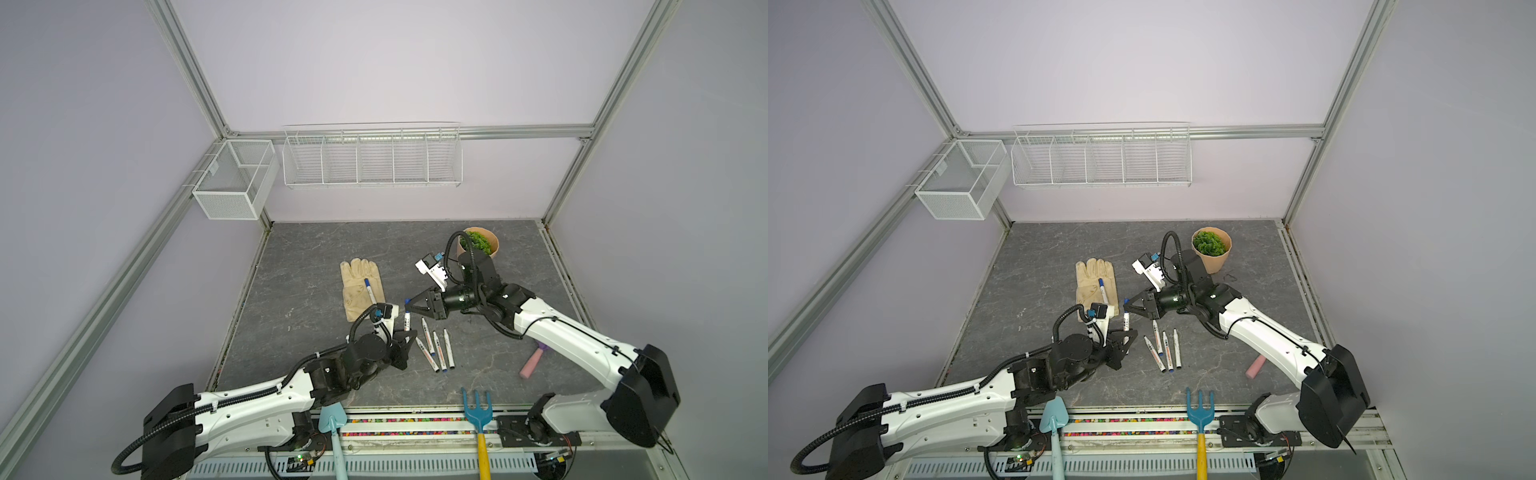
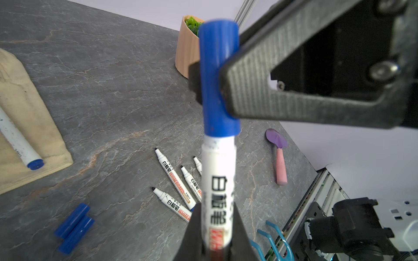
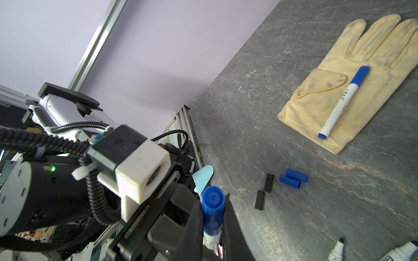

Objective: Insert the pens into the pen caps

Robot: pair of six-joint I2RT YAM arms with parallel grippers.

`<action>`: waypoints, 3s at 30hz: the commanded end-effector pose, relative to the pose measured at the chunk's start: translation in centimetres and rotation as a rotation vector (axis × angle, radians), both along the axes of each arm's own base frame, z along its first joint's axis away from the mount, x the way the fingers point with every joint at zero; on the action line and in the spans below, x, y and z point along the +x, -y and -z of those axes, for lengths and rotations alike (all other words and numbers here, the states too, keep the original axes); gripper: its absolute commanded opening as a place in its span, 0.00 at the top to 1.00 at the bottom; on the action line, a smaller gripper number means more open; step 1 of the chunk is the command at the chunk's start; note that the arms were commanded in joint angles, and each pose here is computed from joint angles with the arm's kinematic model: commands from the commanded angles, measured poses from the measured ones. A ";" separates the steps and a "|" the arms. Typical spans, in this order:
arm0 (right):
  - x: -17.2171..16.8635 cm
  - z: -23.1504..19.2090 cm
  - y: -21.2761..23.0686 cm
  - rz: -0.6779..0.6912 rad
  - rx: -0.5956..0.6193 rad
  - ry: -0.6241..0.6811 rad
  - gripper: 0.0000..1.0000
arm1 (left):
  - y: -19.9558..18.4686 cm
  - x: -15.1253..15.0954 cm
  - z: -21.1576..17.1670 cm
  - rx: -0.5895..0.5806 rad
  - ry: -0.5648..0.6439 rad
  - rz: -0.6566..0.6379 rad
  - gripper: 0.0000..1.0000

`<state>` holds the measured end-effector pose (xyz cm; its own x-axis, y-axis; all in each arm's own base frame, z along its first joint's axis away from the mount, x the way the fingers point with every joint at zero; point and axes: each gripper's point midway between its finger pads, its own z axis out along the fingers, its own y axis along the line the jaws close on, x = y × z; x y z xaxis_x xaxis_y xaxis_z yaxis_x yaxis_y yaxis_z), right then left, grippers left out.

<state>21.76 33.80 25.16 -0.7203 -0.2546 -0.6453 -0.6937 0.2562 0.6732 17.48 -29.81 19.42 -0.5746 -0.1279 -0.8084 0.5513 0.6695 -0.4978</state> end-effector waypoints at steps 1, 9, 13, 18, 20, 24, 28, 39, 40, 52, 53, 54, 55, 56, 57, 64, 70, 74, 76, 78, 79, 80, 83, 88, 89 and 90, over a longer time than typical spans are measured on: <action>-3.5 0.3 -0.3 -0.157 0.011 -0.102 0.87 | -1.1 2.5 -4.2 -0.151 0.086 -0.114 1.00; -7.2 -0.3 0.3 -0.281 -0.009 -0.110 0.88 | -1.5 4.5 -7.1 -0.098 0.196 -0.172 1.00; -8.6 -0.1 0.6 -0.320 -0.038 -0.108 0.89 | -1.5 5.0 -7.7 -0.017 0.237 -0.180 1.00; -8.7 -0.2 1.0 -0.313 -0.054 -0.085 0.90 | -2.1 5.3 -7.8 0.015 0.258 -0.208 1.00; -8.5 -0.3 1.0 -0.299 -0.060 -0.070 0.90 | -2.2 5.2 -7.8 0.016 0.268 -0.208 1.00; -7.6 0.7 1.0 -0.260 -0.104 -0.064 0.90 | -2.1 4.9 -8.6 -0.012 0.309 -0.185 1.00; -7.4 1.6 0.8 -0.255 -0.137 -0.060 0.90 | -1.7 4.6 -9.5 -0.041 0.356 -0.157 1.00; -6.6 0.7 0.6 -0.218 -0.173 0.032 0.86 | -0.4 4.9 -9.5 0.001 0.411 -0.134 1.00; -6.0 0.4 0.7 -0.185 -0.173 0.055 0.83 | -0.3 4.8 -9.0 0.009 0.406 -0.127 1.00; -0.2 -4.9 4.0 0.112 -0.104 0.228 0.46 | 0.3 2.9 -3.2 0.041 0.291 -0.086 1.00; -0.1 -5.2 3.9 0.113 -0.099 0.235 0.46 | 0.3 2.8 -2.9 0.045 0.284 -0.086 1.00; 0.1 -5.4 3.9 0.115 -0.097 0.240 0.46 | 0.4 2.7 -2.6 0.049 0.277 -0.084 1.00; 0.3 -5.6 3.7 0.117 -0.094 0.240 0.46 | 0.5 2.6 -2.3 0.052 0.271 -0.081 1.00; 0.4 -5.7 3.5 0.117 -0.088 0.241 0.47 | 0.5 2.5 -2.1 0.052 0.266 -0.082 1.00; 0.6 -5.9 3.3 0.115 -0.081 0.242 0.47 | 0.6 2.4 -2.0 0.048 0.263 -0.082 1.00; 1.6 -5.8 1.4 0.093 -0.065 0.214 0.49 | 0.8 2.1 -1.7 0.043 0.253 -0.077 1.00; 1.7 -4.7 0.5 0.075 -0.079 0.186 0.53 | 0.8 2.0 -1.8 0.041 0.253 -0.075 1.00; 1.5 -4.5 -0.2 0.054 -0.068 0.171 0.58 | 0.9 1.9 -1.7 0.039 0.246 -0.070 1.00; 1.3 -4.3 -0.4 0.046 -0.069 0.166 0.61 | 0.9 1.9 -1.6 0.041 0.243 -0.072 1.00; 1.2 -4.2 -0.6 0.039 -0.067 0.159 0.64 | 0.9 1.9 -1.6 0.040 0.241 -0.070 1.00; 1.0 -4.1 -0.7 0.032 -0.067 0.155 0.65 | 0.9 1.9 -1.6 0.037 0.240 -0.070 1.00; 0.9 -4.0 -0.8 0.029 -0.068 0.154 0.67 | 0.9 1.9 -1.6 0.038 0.239 -0.072 1.00; 0.6 -3.8 -1.0 0.015 -0.068 0.145 0.73 | 0.8 1.8 -1.5 0.040 0.235 -0.072 1.00; -0.3 -3.4 -1.0 -0.015 -0.063 0.120 0.84 | 0.8 2.0 -1.4 0.048 0.229 -0.080 1.00; -0.5 -3.3 -0.9 -0.022 -0.062 0.110 0.85 | 0.7 2.0 -1.3 0.047 0.227 -0.082 1.00; -0.9 -3.0 -0.9 -0.035 -0.063 0.097 0.87 | 0.7 2.0 -1.4 0.044 0.226 -0.086 1.00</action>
